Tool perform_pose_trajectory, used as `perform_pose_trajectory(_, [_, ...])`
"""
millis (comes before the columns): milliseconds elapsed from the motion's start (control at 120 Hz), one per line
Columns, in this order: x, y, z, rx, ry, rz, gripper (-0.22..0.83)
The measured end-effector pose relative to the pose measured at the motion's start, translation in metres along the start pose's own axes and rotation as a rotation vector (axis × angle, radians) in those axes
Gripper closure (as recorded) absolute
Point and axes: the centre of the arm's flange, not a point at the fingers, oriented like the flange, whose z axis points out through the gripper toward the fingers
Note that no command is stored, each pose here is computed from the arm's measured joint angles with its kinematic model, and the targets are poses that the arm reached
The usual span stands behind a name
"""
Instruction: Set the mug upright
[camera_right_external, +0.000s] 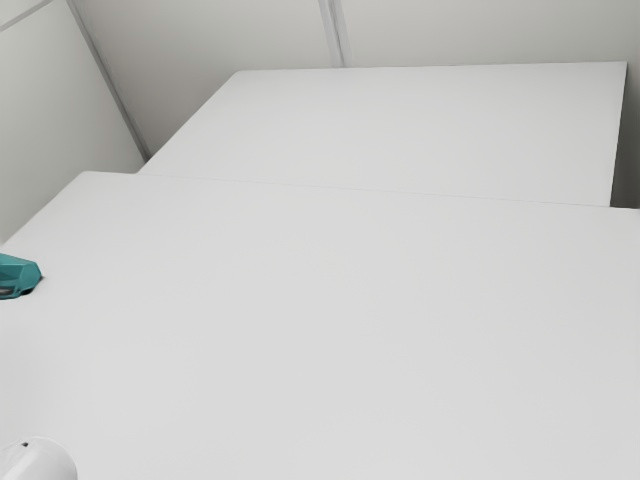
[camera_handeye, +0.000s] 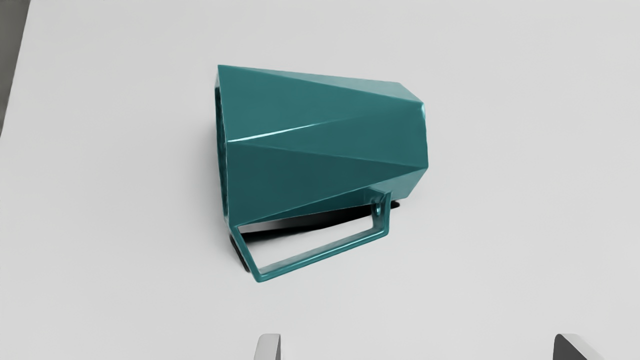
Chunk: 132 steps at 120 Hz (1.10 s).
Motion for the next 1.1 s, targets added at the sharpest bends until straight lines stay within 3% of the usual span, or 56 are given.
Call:
perform_pose_trajectory(358, [-0.017,-0.034,0.032,0.015,0.053,0.077,0.01])
perform_pose_trajectory(658, [-0.013,-0.046,0.044,0.047,0.170,0.053,0.01])
perform_pose_trajectory(1100, [-0.020,-0.070,0.073,0.047,0.268,0.024,0.01])
